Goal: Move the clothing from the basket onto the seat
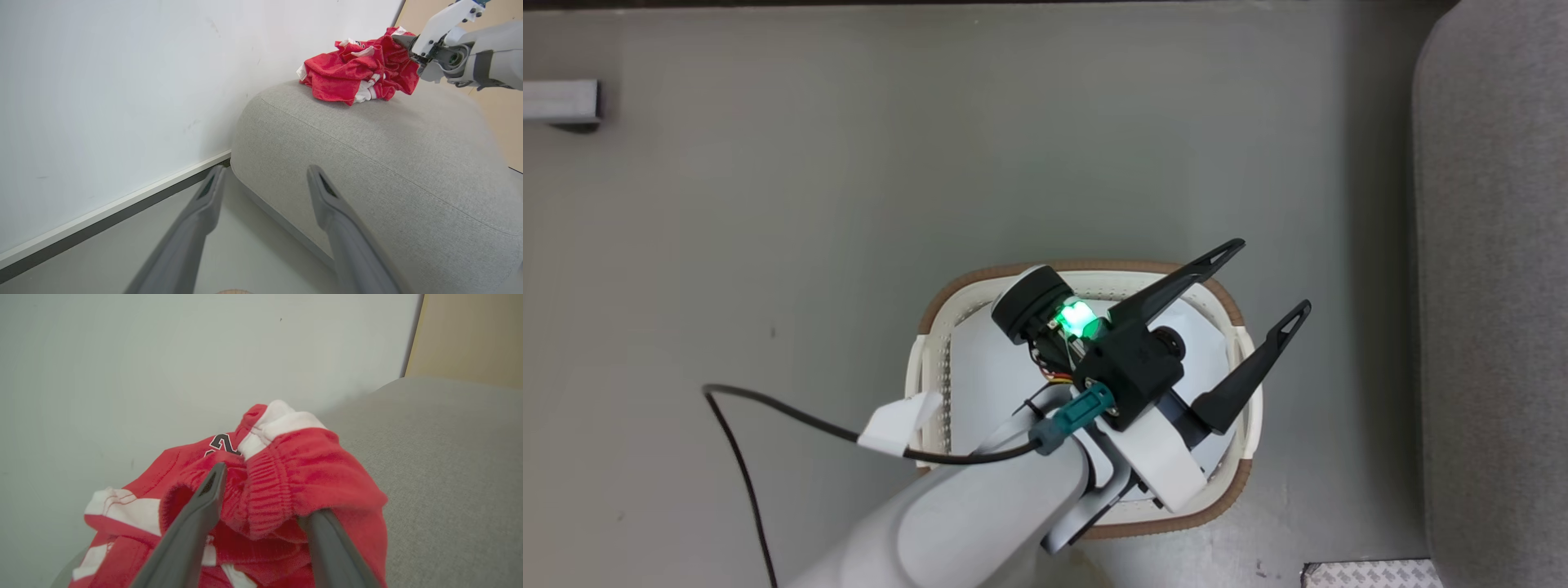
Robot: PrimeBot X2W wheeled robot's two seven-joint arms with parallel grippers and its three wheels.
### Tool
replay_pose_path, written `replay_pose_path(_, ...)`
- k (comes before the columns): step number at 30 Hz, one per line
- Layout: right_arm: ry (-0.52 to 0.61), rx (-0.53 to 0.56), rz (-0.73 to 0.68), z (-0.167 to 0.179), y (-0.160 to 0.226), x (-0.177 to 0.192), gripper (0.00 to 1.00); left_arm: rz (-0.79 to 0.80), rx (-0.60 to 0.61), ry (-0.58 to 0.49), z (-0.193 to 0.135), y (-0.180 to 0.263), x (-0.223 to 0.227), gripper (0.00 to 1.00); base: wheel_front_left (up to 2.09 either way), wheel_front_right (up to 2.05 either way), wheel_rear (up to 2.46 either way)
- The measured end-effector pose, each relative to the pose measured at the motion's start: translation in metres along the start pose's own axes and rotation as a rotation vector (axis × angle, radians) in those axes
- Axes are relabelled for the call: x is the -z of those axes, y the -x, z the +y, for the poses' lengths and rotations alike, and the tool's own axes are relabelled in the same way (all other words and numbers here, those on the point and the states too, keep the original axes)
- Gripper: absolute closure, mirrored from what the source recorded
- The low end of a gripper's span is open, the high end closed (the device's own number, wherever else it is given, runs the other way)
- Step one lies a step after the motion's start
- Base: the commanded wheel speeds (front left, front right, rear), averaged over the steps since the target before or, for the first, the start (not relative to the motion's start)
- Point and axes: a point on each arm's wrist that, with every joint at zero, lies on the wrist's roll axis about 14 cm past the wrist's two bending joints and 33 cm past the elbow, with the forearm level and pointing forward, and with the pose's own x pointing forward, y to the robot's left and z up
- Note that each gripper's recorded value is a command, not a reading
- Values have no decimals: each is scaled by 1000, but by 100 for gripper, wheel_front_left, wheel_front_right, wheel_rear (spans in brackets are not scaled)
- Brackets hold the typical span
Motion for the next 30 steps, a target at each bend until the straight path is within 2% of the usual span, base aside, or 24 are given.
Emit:
replay_pose_path(3, -3, -14, -70, 4, 2, -22, 0, -14, 1, -3, -1, -1, -6, 0, 0, 0, 0)
replay_pose_path(6, 4, -58, -82, 15, 17, -21, 0, -14, -10, -6, 0, 3, -10, 0, 0, 0, 0)
replay_pose_path(14, 66, -175, -144, 20, 83, -41, 0, -21, -83, 47, -8, 27, -27, 0, 0, 0, 0)
replay_pose_path(16, 92, -212, -150, 21, 106, -42, 0, -6, -130, 47, -4, 39, -28, 0, 0, 0, 0)
replay_pose_path(18, 44, -221, -157, 21, 129, -41, 0, 6, -187, 60, 0, 53, -29, 0, 0, 0, 0)
replay_pose_path(24, 9, -315, -141, 31, 204, -31, 0, 12, -335, 56, 4, 105, -39, 0, 0, 0, 0)
replay_pose_path(30, -10, -473, -124, 63, 269, -22, 0, -11, -505, 20, 18, 167, -52, 0, 0, 0, 0)
